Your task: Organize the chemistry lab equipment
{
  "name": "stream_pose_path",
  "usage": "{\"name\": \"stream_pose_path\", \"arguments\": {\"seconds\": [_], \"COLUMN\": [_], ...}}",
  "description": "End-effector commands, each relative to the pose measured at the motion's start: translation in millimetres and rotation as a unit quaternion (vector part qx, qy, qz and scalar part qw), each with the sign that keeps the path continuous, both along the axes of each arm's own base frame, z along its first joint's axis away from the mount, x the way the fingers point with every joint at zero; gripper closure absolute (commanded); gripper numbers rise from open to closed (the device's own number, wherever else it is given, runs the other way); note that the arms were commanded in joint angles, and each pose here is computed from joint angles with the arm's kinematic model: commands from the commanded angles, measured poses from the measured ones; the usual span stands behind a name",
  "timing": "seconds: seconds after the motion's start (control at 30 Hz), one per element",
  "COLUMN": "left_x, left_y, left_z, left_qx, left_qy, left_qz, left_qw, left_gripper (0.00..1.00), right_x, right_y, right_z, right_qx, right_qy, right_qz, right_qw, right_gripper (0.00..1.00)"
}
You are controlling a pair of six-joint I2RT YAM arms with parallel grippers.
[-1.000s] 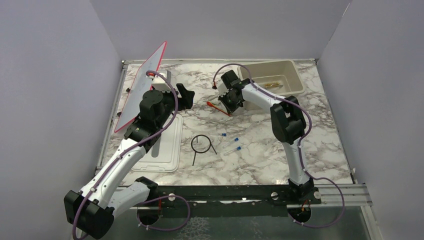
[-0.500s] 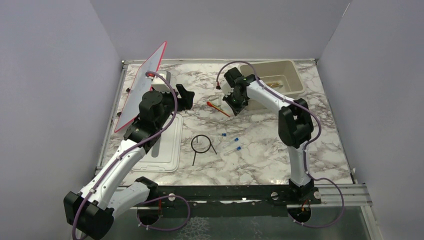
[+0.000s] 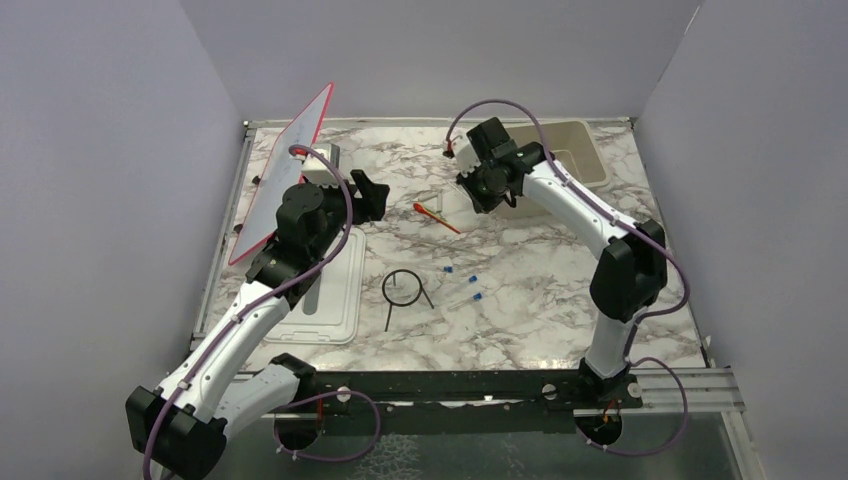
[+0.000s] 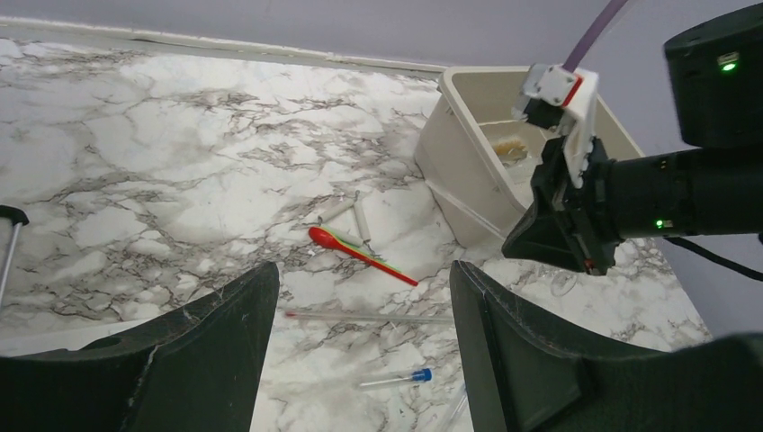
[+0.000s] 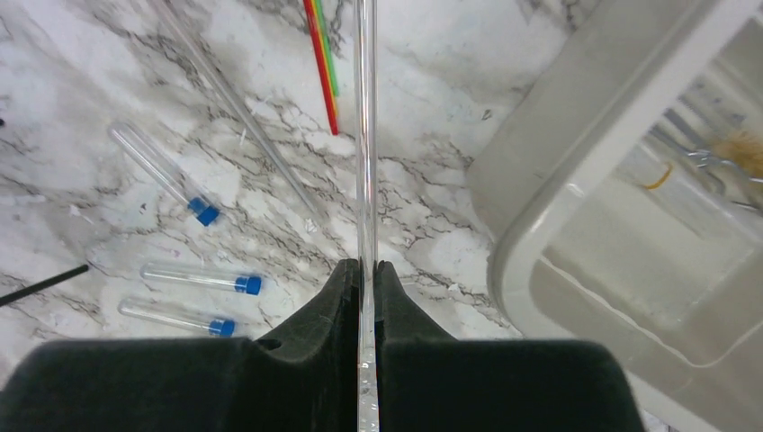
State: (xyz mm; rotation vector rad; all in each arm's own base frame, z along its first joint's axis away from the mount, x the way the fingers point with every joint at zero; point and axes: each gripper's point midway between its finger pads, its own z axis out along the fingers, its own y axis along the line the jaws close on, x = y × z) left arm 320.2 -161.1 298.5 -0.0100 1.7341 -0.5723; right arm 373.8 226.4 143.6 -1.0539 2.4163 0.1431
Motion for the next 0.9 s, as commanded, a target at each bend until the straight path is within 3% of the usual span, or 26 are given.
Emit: {"name": "stream_pose_path", "arguments": {"seconds": [0.0,0.2,0.43,0.5,0.67,0.8,0.87], "left_x": [-3.4,-2.5,-1.5,-0.8,1.2,2.6,4.2], "left_y": [-1.9,-4.0,-7.3,-7.8,-10.5,-11.6,-11.8], "left_z": [6.9,5.6,4.7,3.4,-3.1,-7.7,-10.2], "left_qx": [-0.011,-0.014,-0.01,-0.008,-0.009,-0.006,-0.002], "left_qy": [-0.009,-0.007,-0.006,-0.006,0.001,0.006,0.008], "left_qz": [-0.008,-0.011,-0.02,-0.02,-0.024,-0.025,-0.024], "left_qw": [1.0,1.0,1.0,1.0,1.0,1.0,1.0], "left_gripper": [0.27,0.28,0.27,0.27,0.27,0.27,0.27], "right_x": [26.6,77.2,118.3,126.6,128.7,130.6,138.2], "right_y": [2.2,-29.5,-72.1,-93.3,-148.5,-156.6,-154.5], "right_z": [51.6,103.5,139.5,140.2,88.0,56.4,40.2], "right_qx": [0.056,0.132,0.28,0.32,0.389,0.421,0.42], "right_qy": [-0.082,-0.18,-0.205,-0.203,-0.154,-0.126,-0.113], "right_qz": [-0.041,-0.19,-0.353,-0.421,-0.614,-0.689,-0.705], "right_qw": [0.994,0.956,0.869,0.824,0.67,0.577,0.561], "right_gripper": [0.97,0.99,0.99,0.97,0.95,0.95,0.97]}}
